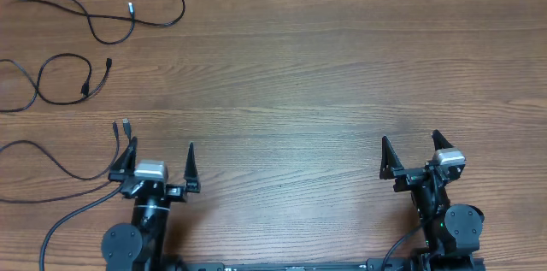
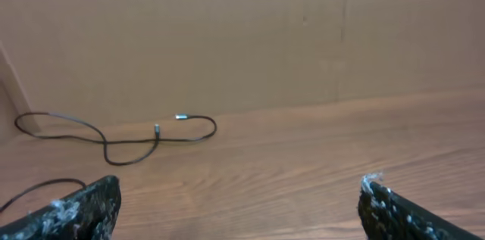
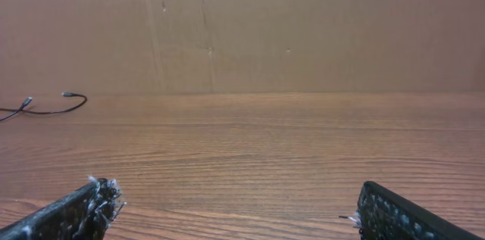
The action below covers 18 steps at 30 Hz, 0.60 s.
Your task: Untangle cables
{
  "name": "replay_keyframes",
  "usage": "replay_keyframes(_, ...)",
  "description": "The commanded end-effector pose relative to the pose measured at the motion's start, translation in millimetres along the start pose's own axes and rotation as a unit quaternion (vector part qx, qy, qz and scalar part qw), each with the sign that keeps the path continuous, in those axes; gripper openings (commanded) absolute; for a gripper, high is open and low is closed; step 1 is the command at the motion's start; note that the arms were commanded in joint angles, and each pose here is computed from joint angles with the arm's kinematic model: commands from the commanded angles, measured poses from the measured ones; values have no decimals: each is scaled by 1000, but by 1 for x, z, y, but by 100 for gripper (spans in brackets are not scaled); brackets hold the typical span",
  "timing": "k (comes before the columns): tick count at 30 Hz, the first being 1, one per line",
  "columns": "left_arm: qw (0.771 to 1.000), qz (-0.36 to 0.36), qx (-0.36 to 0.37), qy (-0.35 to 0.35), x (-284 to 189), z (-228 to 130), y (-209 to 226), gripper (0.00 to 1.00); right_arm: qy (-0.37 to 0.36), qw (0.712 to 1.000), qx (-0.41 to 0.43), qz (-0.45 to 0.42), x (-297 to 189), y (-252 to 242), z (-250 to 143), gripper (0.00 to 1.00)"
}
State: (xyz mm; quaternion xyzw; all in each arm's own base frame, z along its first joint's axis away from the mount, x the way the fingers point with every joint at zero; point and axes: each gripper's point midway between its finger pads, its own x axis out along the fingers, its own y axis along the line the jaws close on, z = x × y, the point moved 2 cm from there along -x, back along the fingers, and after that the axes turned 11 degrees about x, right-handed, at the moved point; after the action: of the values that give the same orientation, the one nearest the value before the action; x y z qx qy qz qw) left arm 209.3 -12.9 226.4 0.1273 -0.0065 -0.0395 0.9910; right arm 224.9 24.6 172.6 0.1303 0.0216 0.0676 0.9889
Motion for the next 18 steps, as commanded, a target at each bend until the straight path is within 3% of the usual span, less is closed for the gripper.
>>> replay_keyframes(1, 999, 31, 24, 11, 7, -23, 5, 99, -3, 1000, -4, -2, 0, -1, -2, 100)
replay_keyframes(13, 996, 78, -32, 21, 15, -58, 12, 100, -3, 1000, -4, -2, 0, -1, -2, 100)
replay_keyframes(18, 987, 120, -98, 50, 11, -73, 22, 99, -3, 1000, -4, -2, 0, -1, -2, 100)
